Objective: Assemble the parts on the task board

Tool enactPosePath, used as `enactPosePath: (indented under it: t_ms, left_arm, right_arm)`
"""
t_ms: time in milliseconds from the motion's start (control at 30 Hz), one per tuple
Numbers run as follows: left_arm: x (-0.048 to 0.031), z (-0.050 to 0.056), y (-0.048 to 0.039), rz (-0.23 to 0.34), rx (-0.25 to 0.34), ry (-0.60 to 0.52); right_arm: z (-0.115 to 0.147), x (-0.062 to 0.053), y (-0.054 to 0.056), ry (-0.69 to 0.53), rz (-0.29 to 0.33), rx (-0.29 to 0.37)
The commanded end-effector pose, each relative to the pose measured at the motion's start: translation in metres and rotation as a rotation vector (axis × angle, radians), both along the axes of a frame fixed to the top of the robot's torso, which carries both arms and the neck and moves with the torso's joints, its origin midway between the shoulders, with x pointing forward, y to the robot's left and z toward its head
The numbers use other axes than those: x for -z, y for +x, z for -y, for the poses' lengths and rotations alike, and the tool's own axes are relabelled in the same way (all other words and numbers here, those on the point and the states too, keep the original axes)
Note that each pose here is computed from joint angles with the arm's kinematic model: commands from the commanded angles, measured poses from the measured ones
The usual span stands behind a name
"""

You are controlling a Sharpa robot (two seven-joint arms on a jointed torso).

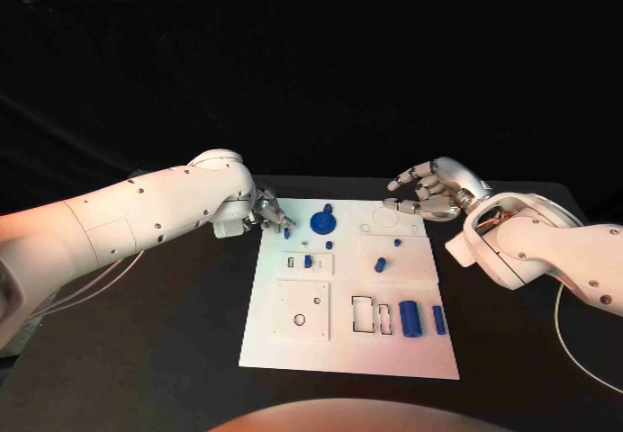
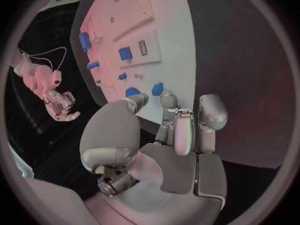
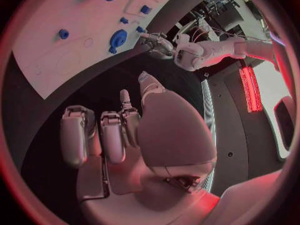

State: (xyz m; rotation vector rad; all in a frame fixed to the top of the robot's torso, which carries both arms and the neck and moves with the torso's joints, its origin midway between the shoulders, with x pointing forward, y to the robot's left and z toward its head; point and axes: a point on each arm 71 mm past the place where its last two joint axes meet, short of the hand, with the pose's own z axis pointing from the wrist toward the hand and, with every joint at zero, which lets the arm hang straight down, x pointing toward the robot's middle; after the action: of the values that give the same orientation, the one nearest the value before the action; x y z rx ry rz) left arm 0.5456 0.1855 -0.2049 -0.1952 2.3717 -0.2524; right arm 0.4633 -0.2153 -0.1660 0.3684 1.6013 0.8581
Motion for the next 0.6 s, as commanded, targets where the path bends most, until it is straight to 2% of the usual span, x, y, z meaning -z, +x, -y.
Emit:
enactPosePath:
  t_ms: [33,600]
  left_arm:
    - [0.0,0.0025,-0.0005,-0.009,0.022,0.001]
    - [0.0033,0.0074,0.0018,-0.026,0.027,-0.006]
  right_arm:
    - [-0.0014,-0.0003,-0.0004,-0.001,0.007,-0.011]
    - [-0.0024,-0.0002,-0.0003,-0.001,0.007,-0.013]
